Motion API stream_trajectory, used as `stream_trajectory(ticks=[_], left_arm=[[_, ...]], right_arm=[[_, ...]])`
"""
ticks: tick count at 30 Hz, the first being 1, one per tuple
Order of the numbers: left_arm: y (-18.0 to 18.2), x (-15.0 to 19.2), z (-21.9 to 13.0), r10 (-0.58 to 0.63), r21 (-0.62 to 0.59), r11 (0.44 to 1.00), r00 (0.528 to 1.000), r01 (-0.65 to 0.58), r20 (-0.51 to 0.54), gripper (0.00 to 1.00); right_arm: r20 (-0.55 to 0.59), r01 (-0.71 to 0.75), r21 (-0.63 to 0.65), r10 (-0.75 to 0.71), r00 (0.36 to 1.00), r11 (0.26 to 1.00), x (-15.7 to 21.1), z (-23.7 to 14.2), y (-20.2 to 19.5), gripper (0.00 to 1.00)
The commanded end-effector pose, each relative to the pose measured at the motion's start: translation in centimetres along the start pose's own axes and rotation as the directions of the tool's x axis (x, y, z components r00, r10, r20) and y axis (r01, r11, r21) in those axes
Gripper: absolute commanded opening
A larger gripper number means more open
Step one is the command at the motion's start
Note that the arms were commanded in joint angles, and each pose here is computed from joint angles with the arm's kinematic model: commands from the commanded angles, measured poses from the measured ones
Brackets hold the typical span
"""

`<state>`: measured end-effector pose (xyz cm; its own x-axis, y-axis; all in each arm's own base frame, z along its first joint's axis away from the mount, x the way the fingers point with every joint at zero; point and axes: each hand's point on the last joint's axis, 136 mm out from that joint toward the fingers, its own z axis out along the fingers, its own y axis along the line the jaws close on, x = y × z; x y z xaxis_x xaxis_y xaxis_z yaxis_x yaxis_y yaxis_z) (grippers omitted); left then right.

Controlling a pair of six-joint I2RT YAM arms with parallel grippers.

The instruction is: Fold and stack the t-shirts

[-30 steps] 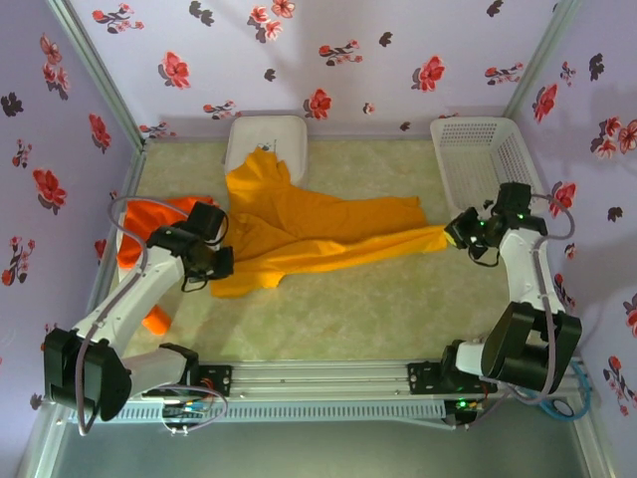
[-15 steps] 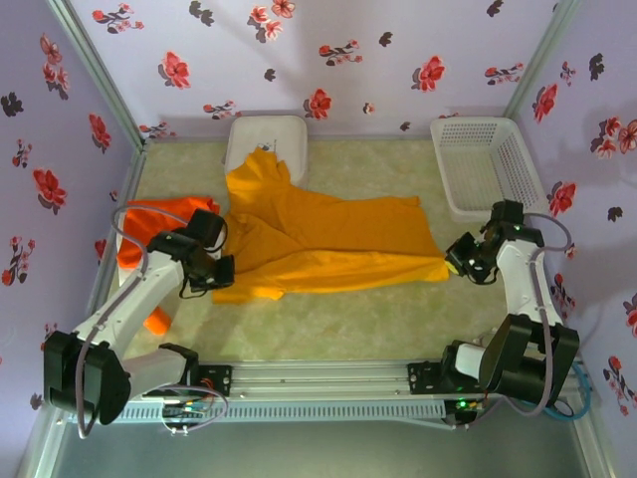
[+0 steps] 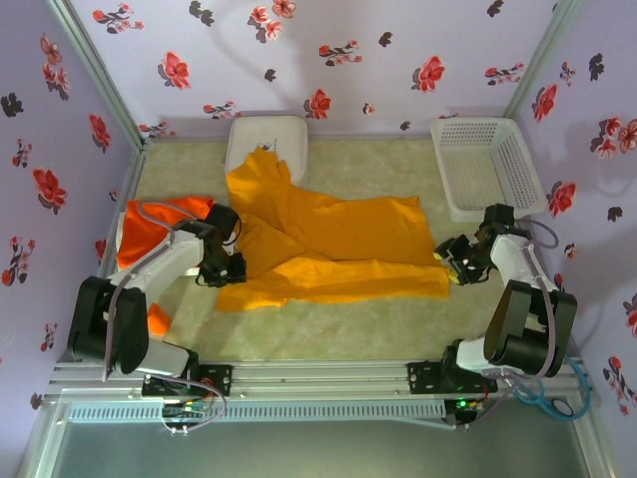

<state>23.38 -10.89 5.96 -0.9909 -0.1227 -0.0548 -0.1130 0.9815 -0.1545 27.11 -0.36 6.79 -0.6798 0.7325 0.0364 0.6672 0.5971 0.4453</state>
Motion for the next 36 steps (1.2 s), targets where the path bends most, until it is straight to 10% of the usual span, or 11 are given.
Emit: stream_trajectory(ticks=[1,5,22,36], left_arm=[[0.0,-2.1,-0.7,0.004,-0.018,1.0,0.999,-0.003,0.042,0.27],[1.1,-1.0,-2.1,-0.009,-0.049,0.999,0.998,0.012,0.055,0.5],[4.9,7.2,-1.2,-0.251,-0.157,0.951,0.962,0.266,0.11,0.52],[4.9,5.1,1.0,-0.201,-0.171,0.954,0.95,0.245,0.24,0.53]], right_arm=[[0.03,0.043,-0.062,-0.041,0.999,0.997,-0.4,-0.2,1.4,0.76],[0.123,0.182,-0.042,-0.175,0.977,0.982,0.0,-1.7,2.5,0.99],[0.184,0.225,-0.078,-0.208,0.961,0.971,0.7,-2.0,3.9,0.92],[0.151,0.131,0.023,-0.133,0.979,0.991,1.1,-1.2,1.2,0.85]])
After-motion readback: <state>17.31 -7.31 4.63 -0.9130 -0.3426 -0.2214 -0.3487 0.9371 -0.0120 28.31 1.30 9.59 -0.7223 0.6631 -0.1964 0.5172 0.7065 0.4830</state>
